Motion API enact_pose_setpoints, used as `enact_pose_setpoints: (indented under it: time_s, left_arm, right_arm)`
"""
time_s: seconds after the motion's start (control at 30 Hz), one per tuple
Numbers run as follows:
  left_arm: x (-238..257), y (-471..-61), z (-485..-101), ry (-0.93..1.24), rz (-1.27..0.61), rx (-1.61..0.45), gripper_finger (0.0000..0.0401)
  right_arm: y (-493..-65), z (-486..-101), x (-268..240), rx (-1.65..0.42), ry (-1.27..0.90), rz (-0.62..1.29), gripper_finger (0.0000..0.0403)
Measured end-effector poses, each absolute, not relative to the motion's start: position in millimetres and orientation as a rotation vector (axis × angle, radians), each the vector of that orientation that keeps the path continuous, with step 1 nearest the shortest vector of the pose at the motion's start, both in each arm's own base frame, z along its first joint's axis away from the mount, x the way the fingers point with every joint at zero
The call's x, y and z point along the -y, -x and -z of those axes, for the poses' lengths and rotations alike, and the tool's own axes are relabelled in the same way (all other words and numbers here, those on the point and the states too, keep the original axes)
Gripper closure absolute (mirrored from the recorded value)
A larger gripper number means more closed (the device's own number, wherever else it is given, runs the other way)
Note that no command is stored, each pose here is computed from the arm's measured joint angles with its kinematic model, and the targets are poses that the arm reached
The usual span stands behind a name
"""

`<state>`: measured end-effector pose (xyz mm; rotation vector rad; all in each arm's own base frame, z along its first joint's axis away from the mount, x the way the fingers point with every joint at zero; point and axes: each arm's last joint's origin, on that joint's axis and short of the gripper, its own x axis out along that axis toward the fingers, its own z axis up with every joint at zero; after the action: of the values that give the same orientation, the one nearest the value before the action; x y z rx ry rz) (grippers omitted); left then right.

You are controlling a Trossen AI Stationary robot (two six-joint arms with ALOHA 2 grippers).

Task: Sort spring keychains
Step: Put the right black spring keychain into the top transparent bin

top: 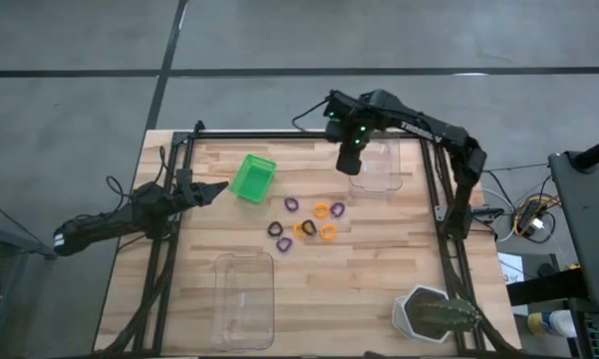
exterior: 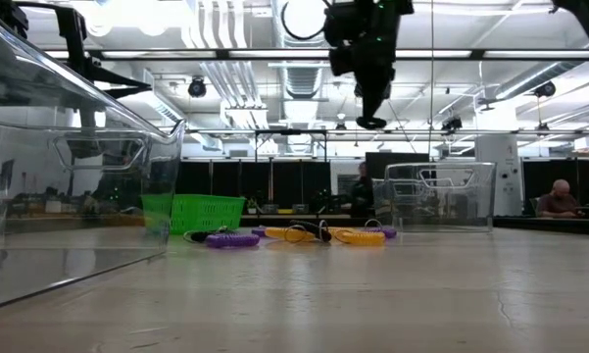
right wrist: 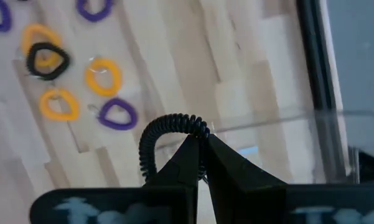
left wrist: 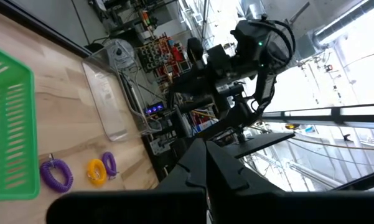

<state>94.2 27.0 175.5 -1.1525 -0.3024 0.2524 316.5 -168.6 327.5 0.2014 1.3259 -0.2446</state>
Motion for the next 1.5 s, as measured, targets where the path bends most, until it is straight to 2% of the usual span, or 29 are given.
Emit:
enact_pose_setpoints:
  time_s: [0.33, 0.53, 1.1, 1.5]
  left_arm:
    - [-27, -94, -175, 1.153, -0.255, 0.299, 0.0401]
    - [-27, -94, -175, 1.153, -0.260, 0.302, 0.0401]
    - [-27, -94, -175, 1.152, -0.264, 0.308, 0.0401]
    - [-27, -94, -175, 1.153, -0.267, 0.310, 0.0401]
  right_arm:
    - [-260, -295, 179, -1.338, -0.352, 0.382, 0.0390]
    - [-240, -276, 178, -1.331, -0.396, 0.427, 0.0390]
    - [-244, -214, 195, -1.367, -0.474, 0.571, 0.0390]
    - [-248, -192, 208, -1.422, -0.464, 0.603, 0.0390]
